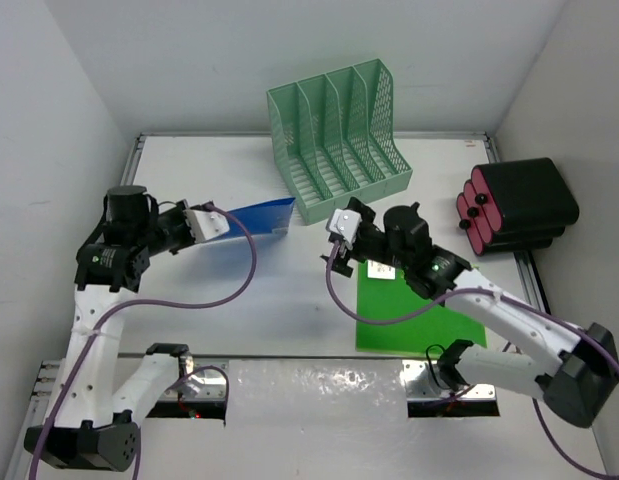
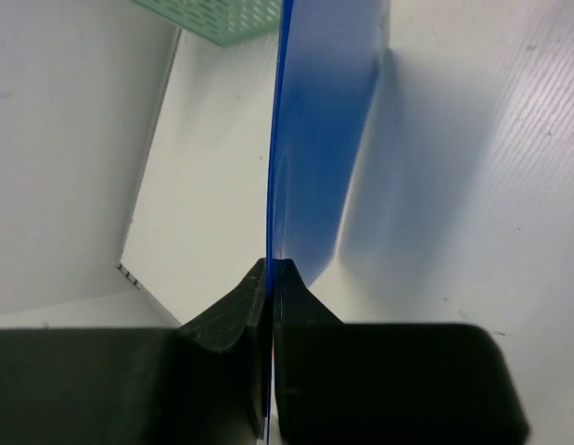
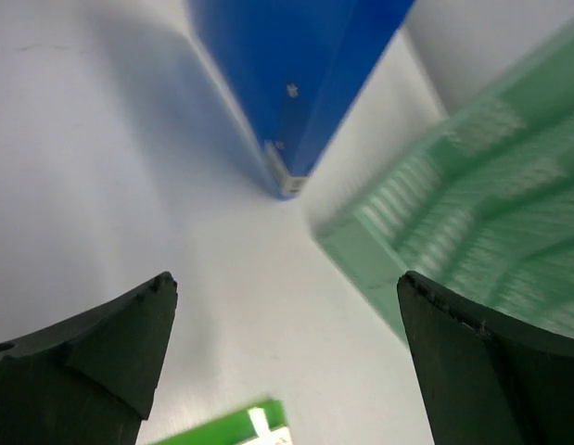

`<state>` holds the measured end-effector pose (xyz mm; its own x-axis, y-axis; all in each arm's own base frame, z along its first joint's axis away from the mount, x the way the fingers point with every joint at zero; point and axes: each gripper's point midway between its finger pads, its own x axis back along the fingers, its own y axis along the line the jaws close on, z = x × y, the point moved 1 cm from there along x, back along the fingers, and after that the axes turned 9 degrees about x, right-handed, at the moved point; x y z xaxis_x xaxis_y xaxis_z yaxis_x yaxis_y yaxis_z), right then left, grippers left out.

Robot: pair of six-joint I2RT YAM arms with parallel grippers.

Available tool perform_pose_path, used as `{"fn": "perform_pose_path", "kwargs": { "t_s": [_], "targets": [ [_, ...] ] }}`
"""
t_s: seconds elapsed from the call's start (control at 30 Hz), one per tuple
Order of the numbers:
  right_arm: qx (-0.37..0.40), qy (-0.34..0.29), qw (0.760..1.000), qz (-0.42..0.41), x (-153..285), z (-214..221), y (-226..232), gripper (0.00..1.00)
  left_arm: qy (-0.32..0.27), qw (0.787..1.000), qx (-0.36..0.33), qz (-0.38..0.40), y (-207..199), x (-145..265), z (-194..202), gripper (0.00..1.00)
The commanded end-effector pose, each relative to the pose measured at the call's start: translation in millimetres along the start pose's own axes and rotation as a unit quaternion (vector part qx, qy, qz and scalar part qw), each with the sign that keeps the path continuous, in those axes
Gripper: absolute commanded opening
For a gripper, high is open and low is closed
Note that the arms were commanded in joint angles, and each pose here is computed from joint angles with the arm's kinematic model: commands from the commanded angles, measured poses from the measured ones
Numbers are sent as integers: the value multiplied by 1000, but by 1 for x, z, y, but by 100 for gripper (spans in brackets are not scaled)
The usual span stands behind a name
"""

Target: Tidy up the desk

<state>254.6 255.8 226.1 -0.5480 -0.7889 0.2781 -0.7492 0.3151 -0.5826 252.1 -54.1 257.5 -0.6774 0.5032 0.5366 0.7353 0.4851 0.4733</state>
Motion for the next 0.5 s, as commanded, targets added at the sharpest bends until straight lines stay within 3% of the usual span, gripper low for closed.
{"fn": "perform_pose_path", "kwargs": {
  "t_s": [0.0,0.07,0.27,0.47],
  "targets": [
    [-41,-107,988,-101,-14,-31,9,98,-40,999,-3,4,4,23,-34,0],
    [-76,-122,985,-100,-23,-33,-8,98,-43,999,-3,7,3,26,-38,0],
    [-151,-167,963,-148,-68,-31,3,94,-55,998,13,32,-10,24,-38,0],
    [-144,-194,961,-137,-90,-27,-1,94,-58,997,16,45,-11,21,-39,0]
  ]
}}
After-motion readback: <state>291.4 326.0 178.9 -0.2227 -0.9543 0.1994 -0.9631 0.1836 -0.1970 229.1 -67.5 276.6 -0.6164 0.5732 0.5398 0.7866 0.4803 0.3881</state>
